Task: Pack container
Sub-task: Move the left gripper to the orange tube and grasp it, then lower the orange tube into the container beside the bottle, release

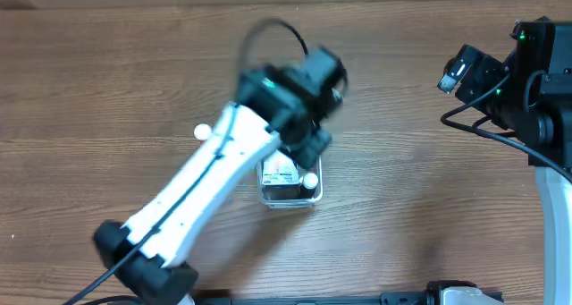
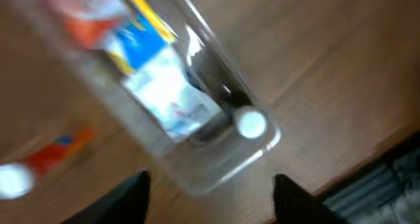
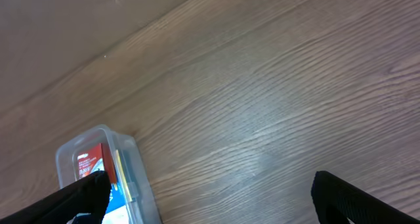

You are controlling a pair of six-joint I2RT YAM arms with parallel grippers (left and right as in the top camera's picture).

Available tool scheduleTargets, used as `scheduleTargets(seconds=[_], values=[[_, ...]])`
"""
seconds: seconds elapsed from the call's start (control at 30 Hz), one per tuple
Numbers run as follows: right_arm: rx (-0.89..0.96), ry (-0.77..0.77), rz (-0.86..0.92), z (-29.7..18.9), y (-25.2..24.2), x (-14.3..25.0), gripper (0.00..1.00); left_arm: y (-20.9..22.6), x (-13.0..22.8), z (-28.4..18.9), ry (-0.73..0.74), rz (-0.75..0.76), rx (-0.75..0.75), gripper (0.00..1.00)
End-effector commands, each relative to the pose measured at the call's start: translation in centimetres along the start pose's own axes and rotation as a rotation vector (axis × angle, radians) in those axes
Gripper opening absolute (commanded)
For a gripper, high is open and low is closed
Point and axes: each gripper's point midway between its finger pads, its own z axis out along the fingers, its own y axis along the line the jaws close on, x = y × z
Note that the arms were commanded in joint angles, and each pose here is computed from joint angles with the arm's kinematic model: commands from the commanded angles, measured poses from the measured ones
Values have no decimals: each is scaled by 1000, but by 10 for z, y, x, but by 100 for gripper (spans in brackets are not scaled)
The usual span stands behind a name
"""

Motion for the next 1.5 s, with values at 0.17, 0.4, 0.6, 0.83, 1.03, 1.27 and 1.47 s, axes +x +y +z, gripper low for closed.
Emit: scheduleTargets(seconds=[0.17, 0.4, 0.6, 0.83, 1.03, 1.27, 1.47], values=[[-7, -18, 11, -6, 0, -3, 100, 141, 31, -58, -41, -504, -196, 83], [-7, -18, 11, -6, 0, -3, 100, 179, 59, -16, 86, -605, -151, 78], [-7, -18, 11, -6, 0, -3, 100, 177, 77, 32, 180, -602, -134, 79], [-7, -18, 11, -6, 0, -3, 100, 179, 88, 86, 200, -544, -120, 76], [-7, -18, 11, -6, 0, -3, 100, 181, 85, 116, 155, -509, -107, 75], [-7, -18, 11, -6, 0, -3, 100, 188, 76, 121, 110, -495, -123, 70], [-7, -18, 11, -6, 0, -3, 100, 195, 69, 121, 74, -492, -154, 63]])
